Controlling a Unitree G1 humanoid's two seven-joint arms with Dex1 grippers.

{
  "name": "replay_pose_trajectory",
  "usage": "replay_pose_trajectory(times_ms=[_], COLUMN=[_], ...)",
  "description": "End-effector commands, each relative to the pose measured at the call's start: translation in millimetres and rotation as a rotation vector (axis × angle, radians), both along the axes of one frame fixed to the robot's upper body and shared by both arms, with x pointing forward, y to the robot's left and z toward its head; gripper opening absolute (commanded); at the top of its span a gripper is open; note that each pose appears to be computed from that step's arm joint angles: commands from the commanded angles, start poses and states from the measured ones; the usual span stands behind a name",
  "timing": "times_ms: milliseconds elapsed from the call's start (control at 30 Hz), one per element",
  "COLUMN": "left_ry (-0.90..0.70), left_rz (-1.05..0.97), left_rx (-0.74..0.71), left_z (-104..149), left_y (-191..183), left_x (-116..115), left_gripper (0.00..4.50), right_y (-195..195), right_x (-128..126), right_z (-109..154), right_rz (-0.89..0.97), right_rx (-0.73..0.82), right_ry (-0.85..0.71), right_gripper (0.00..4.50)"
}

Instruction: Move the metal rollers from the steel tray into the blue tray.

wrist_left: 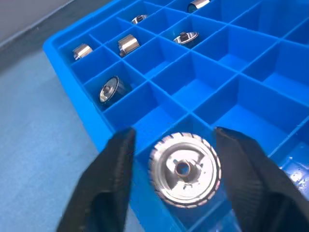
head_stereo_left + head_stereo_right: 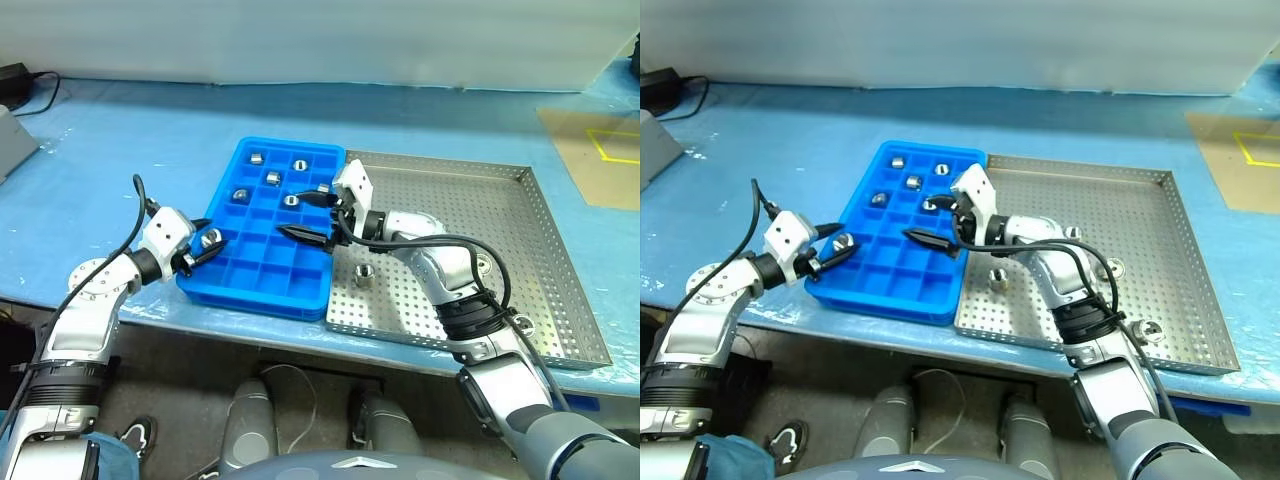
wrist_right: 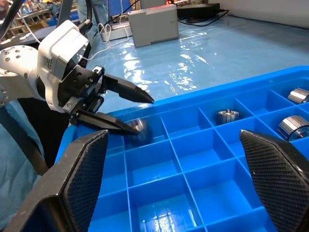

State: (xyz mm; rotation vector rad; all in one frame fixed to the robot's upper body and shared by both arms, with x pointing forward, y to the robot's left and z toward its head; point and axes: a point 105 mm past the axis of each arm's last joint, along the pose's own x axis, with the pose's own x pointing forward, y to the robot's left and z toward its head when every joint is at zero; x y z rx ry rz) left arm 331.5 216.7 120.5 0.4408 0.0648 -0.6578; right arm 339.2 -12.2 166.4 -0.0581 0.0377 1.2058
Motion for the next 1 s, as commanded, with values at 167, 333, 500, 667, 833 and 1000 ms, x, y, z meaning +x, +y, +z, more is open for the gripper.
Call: replay_pose_trajectory(times_ms=[167,333,500,667,833,1000], left_ry=[-0.068,-0.136,-0.275,-0.218,-0.121,0.027], left_rz=[-0.040,-0.105,-0.200,-0.411,-0.690,-0.958], left_rx=[-0.010,-0.128,-0.282,-0.274,-0.214,-0.001], left_z=[23,54,119,113,88,48], left_y=[-16,-47,-100,-164,-219,-225], left_x=[5,12,50,63,47,23], left_gripper=[4.40,4.40,4.40,4.40,4.40,4.40], right_y=[-11,-22,-49,-92,-132,-152], right_x=[-4,-2,-6,-12,-26,-52], right_z=[14,20,43,49,49,40], right_rz=[-0.006,-0.037,-0.124,-0.291,-0.491,-0.637], right_rx=[0.009,0.008,0.023,-0.016,-0.029,-0.034], right_ry=[-0.060,-0.073,-0.123,-0.158,-0.169,-0.149], right_gripper=[4.50,4.50,4.50,4.50,4.50,4.50])
